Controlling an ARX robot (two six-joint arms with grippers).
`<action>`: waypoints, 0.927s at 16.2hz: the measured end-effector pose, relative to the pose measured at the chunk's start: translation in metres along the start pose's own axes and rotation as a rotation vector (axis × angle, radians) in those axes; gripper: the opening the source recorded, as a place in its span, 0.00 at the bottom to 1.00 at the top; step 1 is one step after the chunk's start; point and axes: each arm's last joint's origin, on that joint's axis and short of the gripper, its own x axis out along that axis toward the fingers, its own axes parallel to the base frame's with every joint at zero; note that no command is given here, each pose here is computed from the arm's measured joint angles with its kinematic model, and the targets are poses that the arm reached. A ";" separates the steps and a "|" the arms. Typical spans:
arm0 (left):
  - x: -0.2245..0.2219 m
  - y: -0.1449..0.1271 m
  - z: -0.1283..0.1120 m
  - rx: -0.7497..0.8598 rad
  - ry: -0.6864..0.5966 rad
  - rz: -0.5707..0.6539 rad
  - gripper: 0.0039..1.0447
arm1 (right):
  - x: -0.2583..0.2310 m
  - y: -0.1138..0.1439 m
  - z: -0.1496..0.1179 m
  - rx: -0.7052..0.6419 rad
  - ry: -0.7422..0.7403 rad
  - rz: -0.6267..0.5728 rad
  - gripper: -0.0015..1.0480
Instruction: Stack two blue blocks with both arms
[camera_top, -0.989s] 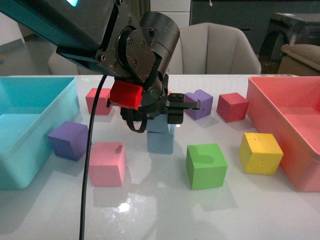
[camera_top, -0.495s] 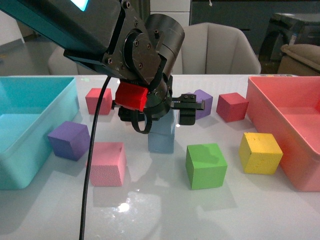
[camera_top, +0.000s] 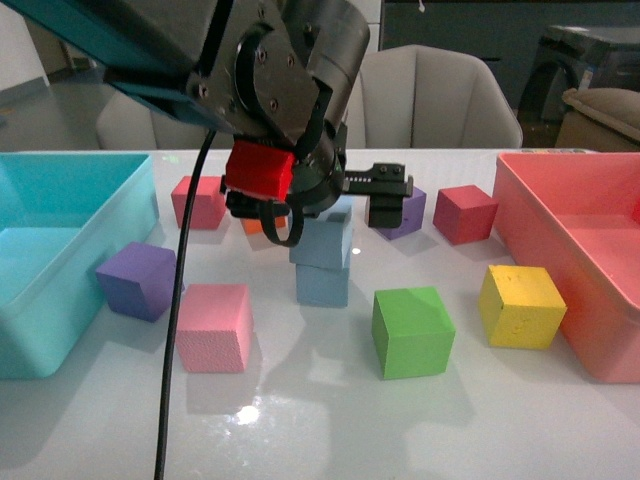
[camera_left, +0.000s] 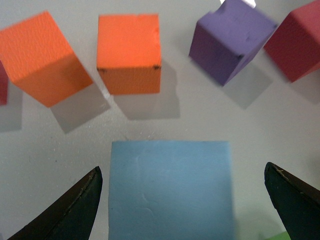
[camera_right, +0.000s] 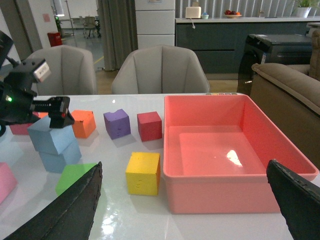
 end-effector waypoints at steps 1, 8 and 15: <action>-0.018 -0.004 0.010 0.000 -0.048 -0.025 0.94 | 0.000 0.000 0.000 0.000 0.000 0.000 0.94; -0.065 0.000 0.025 -0.015 -0.160 -0.129 0.94 | 0.000 0.000 0.000 0.000 0.000 0.000 0.94; -0.123 0.110 -0.033 -0.073 -0.705 0.201 0.48 | 0.000 0.000 0.000 0.000 0.000 0.000 0.94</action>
